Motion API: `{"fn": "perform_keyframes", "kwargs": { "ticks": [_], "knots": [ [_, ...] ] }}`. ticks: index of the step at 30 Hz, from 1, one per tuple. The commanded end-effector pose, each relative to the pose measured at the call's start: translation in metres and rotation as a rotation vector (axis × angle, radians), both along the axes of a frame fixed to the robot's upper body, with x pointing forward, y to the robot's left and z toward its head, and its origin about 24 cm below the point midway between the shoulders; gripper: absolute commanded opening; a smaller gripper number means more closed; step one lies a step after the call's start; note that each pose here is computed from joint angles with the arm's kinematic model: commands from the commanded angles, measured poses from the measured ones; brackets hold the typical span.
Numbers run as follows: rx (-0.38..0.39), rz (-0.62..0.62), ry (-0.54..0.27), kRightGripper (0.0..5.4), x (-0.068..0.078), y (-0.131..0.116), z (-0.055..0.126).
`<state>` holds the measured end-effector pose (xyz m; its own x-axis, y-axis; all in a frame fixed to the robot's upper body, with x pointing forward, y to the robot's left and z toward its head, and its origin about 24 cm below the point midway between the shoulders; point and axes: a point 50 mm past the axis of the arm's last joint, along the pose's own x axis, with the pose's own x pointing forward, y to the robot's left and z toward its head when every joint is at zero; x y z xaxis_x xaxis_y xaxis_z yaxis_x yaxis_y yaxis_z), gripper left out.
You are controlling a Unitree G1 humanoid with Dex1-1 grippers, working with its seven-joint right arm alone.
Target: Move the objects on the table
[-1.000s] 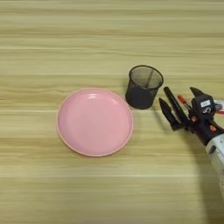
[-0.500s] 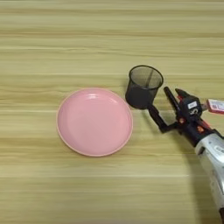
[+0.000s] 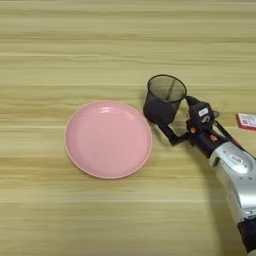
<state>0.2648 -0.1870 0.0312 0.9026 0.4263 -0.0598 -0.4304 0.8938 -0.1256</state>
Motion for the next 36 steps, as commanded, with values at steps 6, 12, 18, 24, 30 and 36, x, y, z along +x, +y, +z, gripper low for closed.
{"fn": "perform_keyframes", "kwargs": {
  "ticks": [6, 12, 18, 24, 30, 36],
  "knots": [
    [-0.004, 0.019, -0.122, 5.39, 0.024, 0.007, 0.026],
    [0.017, 0.018, -0.119, 5.39, 0.03, 0.01, 0.025],
    [0.026, 0.008, -0.117, 5.39, 0.036, 0.01, 0.025],
    [0.035, 0.006, -0.115, 5.39, 0.043, 0.012, 0.024],
    [0.047, -0.008, -0.112, 5.39, 0.048, 0.012, 0.023],
    [0.057, -0.012, -0.113, 5.12, 0.049, 0.012, 0.022]
  ]
}}
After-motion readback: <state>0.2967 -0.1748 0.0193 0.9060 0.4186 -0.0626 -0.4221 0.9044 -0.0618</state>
